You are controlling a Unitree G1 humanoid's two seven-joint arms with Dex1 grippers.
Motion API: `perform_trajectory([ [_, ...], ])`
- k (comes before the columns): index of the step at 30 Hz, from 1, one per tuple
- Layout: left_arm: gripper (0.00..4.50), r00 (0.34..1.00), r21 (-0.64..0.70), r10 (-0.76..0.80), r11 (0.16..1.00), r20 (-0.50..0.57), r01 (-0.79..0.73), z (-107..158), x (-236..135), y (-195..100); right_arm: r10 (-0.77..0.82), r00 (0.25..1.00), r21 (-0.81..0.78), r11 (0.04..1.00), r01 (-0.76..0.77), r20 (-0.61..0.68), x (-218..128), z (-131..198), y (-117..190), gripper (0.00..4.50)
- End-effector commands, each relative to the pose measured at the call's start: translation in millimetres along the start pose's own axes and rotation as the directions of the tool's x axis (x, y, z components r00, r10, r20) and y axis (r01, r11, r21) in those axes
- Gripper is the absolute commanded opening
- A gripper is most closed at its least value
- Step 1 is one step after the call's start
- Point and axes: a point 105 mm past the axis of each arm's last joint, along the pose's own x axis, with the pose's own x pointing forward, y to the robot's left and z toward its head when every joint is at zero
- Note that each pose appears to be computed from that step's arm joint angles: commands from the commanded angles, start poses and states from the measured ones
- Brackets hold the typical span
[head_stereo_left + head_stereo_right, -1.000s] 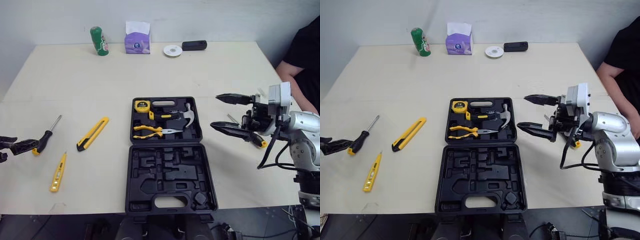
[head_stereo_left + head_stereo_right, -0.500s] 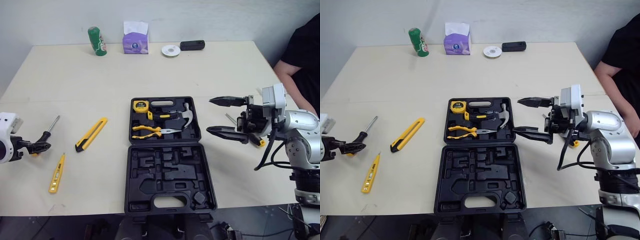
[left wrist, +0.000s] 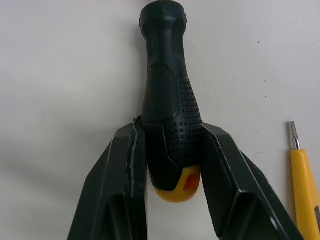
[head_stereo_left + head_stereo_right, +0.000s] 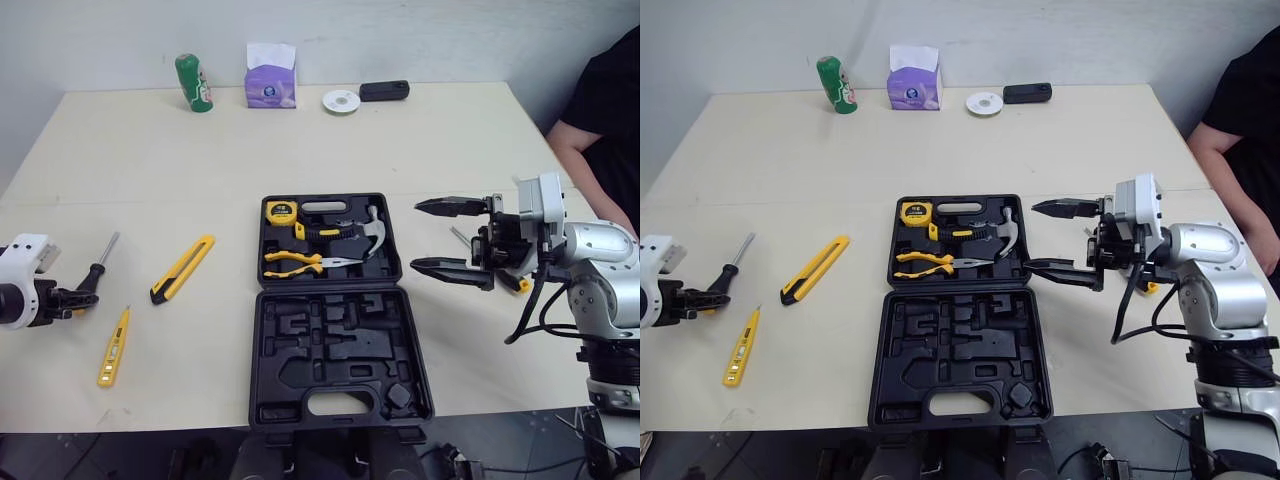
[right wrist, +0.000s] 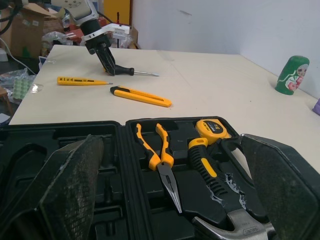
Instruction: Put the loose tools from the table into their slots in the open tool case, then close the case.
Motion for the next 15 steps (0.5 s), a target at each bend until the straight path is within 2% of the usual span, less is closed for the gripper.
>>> perform_trajectory([
  [1,1.05,0.999,0.034,0.037,0.999,0.031,-0.038,3,-7,7,-0.004,1.0,-0.049,0.999,0.005,0.006,-1,8,2,4.5],
  [6,1.05,0.979,0.123,0.036,0.991,0.202,-0.062,33,-26,4,-0.021,1.0,-0.055,0.998,0.02,-0.009,-4,6,0,4.5],
  [11,1.05,0.929,0.309,-0.059,0.949,0.365,-0.061,62,-48,-16,-0.042,0.998,-0.061,0.997,0.04,-0.043,-9,0,-3,4.5],
  [13,1.05,0.903,0.433,-0.143,0.9,0.406,-0.053,74,-60,-33,-0.063,0.995,-0.065,0.996,0.058,-0.072,-15,-5,-4,4.5],
  [15,1.05,0.884,0.568,-0.246,0.823,0.397,-0.026,81,-68,-57,-0.088,0.991,-0.072,0.994,0.081,-0.102,-22,-9,-6,4.5],
])
